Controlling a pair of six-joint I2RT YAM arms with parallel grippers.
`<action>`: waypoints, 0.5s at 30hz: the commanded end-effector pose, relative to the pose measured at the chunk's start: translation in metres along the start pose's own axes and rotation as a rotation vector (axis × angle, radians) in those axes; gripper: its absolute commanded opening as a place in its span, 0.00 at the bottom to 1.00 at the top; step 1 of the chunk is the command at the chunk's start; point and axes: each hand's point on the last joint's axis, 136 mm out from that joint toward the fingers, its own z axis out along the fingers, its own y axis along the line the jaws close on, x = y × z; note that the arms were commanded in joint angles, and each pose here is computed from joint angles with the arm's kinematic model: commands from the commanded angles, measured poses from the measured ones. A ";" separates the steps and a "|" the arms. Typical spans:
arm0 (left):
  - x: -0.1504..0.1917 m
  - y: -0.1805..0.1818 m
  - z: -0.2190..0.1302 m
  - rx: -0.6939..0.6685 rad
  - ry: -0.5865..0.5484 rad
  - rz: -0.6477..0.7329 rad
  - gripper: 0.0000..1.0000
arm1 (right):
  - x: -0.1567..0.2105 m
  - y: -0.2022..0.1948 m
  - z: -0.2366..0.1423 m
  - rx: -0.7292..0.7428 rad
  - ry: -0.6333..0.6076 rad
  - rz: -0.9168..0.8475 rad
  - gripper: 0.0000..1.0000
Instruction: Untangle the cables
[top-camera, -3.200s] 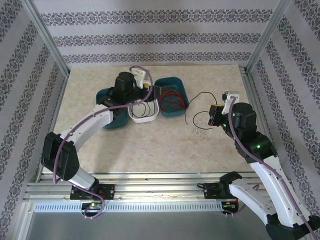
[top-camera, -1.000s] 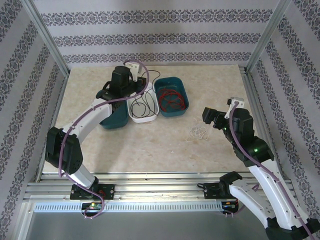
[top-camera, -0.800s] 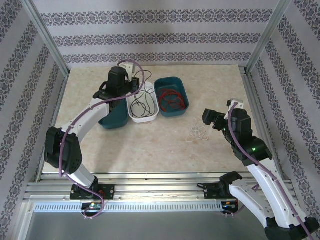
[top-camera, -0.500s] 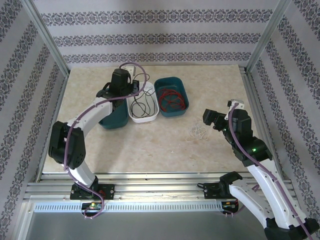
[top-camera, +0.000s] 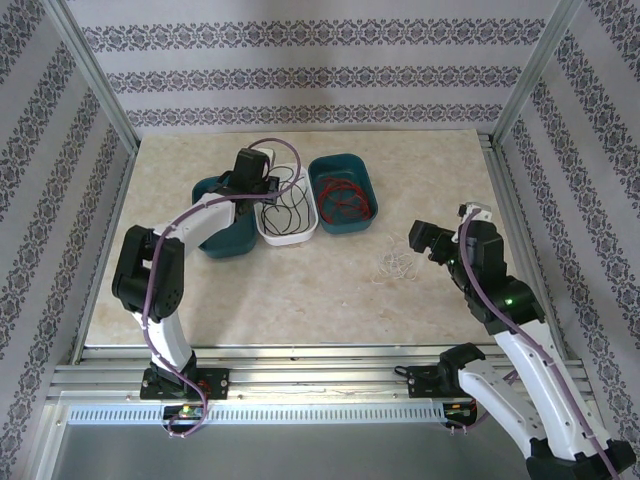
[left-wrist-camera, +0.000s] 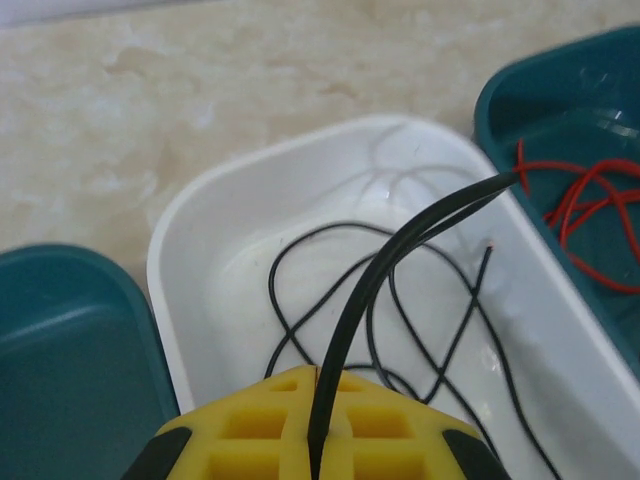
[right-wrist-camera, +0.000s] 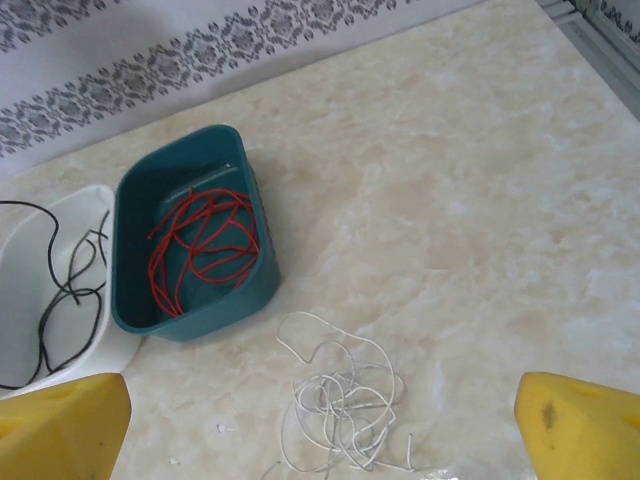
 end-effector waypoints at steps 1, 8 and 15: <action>0.027 0.004 0.011 -0.018 0.127 0.008 0.00 | 0.013 -0.013 0.011 0.072 0.061 0.026 0.98; 0.039 -0.006 0.030 0.007 0.194 0.019 0.17 | 0.042 -0.024 0.037 0.124 0.201 0.044 0.78; 0.028 -0.013 0.039 -0.006 0.180 0.034 0.52 | 0.058 -0.019 0.050 0.090 0.278 0.002 0.68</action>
